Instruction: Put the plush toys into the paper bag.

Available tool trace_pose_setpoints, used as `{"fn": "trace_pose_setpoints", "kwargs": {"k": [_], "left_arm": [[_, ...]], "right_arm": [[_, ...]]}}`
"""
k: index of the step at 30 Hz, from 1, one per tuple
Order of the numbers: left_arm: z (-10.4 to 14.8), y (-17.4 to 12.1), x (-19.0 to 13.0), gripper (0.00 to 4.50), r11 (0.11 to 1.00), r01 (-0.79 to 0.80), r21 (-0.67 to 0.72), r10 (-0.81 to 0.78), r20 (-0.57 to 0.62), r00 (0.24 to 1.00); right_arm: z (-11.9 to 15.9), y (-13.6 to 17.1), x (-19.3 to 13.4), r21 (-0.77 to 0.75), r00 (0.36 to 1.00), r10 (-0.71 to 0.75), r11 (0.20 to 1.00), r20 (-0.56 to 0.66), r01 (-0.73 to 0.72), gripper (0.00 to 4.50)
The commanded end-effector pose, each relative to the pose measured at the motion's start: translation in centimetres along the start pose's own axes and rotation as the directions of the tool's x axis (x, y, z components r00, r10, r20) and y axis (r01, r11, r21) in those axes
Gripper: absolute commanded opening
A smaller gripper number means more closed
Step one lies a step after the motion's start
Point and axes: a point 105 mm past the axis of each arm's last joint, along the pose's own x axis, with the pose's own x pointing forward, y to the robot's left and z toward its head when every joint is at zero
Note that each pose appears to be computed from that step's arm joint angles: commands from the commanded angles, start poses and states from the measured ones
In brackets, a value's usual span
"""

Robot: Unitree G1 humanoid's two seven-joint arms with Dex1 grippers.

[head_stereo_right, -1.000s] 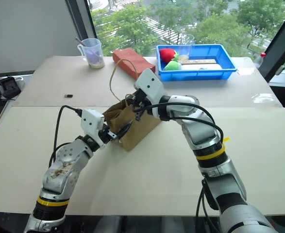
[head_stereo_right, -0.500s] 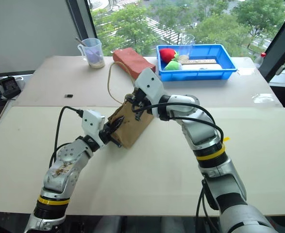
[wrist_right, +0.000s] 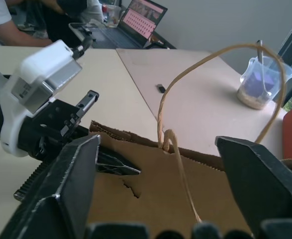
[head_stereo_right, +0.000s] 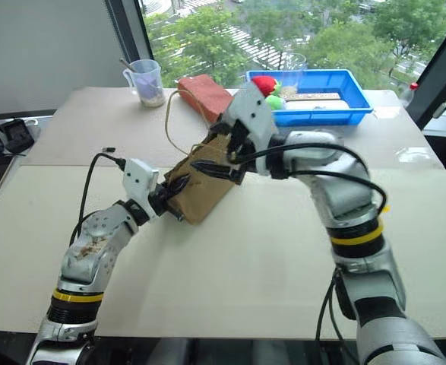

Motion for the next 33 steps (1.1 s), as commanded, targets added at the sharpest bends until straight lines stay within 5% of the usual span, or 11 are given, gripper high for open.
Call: {"fn": "trace_pose_setpoints", "kwargs": {"k": [1, 6, 11, 19, 33], "left_arm": [[3.0, 0.8, -0.4, 0.0, 0.986, 0.166, -0.016, -0.164, 0.094, 0.982], [4.0, -0.5, -1.6, 0.0, 0.842, 0.539, -0.015, -0.536, 0.075, 0.841], [4.2, -1.1, -1.1, 0.0, 0.726, 0.688, 0.019, -0.688, 0.054, 0.724], [0.9, -1.2, 0.5, 0.0, 0.672, 0.739, 0.05, -0.74, 0.008, 0.672], [0.3, -1.1, 0.4, 0.0, 0.633, 0.77, 0.078, -0.771, -0.022, 0.636]], "right_arm": [[4.9, 0.7, -3.9, -0.001, 0.99, 0.092, 0.996, 0.108, -0.093, 4.44], [7.4, 0.0, -8.0, 0.082, 0.993, 0.09, 0.992, 0.079, -0.097, 4.44], [7.0, 0.0, -9.8, 0.108, 0.996, 0.085, 0.991, -0.013, -0.083, 4.44], [5.7, 0.7, -9.9, 0.123, 0.996, 0.075, 0.99, -0.054, -0.068, 4.44], [3.6, 0.5, -10.3, 0.122, 0.989, 0.082, 0.99, -0.127, -0.066, 4.44]]}}
